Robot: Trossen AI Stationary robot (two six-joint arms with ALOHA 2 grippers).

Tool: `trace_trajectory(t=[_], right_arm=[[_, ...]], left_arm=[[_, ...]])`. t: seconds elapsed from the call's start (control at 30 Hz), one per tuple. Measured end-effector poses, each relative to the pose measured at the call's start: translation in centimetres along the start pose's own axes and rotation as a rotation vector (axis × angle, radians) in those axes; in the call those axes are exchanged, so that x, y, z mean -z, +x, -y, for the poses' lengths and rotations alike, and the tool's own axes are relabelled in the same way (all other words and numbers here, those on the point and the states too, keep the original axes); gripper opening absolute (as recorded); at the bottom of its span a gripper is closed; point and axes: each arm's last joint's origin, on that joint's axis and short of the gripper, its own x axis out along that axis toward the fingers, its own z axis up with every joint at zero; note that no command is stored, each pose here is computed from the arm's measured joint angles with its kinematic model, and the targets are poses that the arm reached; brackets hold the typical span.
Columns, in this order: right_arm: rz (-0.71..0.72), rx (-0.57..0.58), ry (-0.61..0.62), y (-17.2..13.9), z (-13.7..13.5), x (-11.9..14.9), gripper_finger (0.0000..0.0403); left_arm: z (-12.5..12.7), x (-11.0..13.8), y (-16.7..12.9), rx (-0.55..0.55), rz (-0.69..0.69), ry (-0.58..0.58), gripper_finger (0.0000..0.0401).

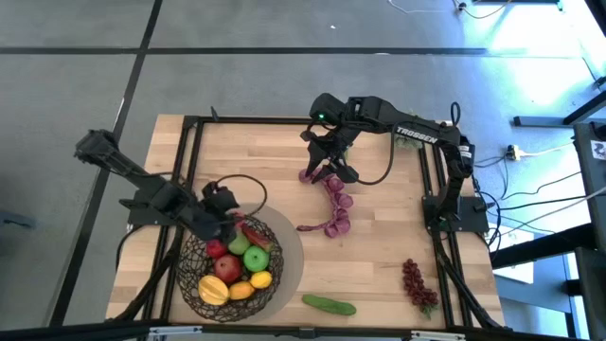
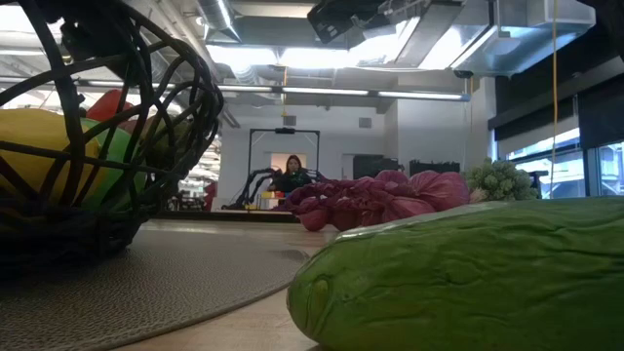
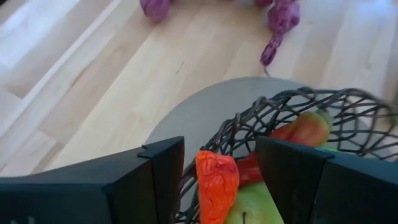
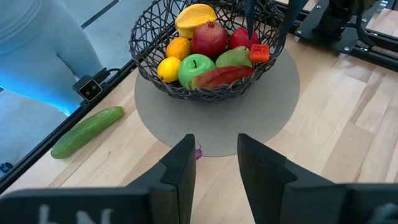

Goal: Build produce basket
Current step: Put the red grapes into the black wire basket

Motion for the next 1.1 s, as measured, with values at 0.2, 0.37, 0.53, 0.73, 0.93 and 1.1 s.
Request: trace_trajectory(t=[0.2, 0.37, 0.53, 0.73, 0.93, 1.1], right_arm=[[0.003, 0.002, -0.003, 0.0, 0.0, 0.0, 0.0113], [0.003, 0.002, -0.003, 0.0, 0.0, 0.0, 0.0113], [0.013, 0.010, -0.015, 0.0, 0.1, -0.2, 0.0113], [0.029, 0.010, 0.128, 0.3, -0.1, -0.6, 0.0113], [0.033, 0.015, 0.196, 1.0, -0.5, -1.2, 0.0113], [0.010, 0.003, 0.268, 0.4, -1.5, -1.3, 0.0113]], left_arm=[[-1.6, -1.1, -1.5, 0.031, 0.061, -0.027, 0.0187], [-3.0, -2.1, -2.1, 0.010, 0.114, 0.025, 0.0187], [-4.2, -3.2, -1.5, -0.027, 0.123, 0.014, 0.0187], [-5.3, -4.2, -0.9, -0.039, 0.122, -0.010, 0.0187], [-6.1, -5.3, -0.5, -0.031, 0.151, 0.017, 0.0187], [-6.3, -5.9, 0.4, -0.010, 0.133, 0.038, 0.0187]])
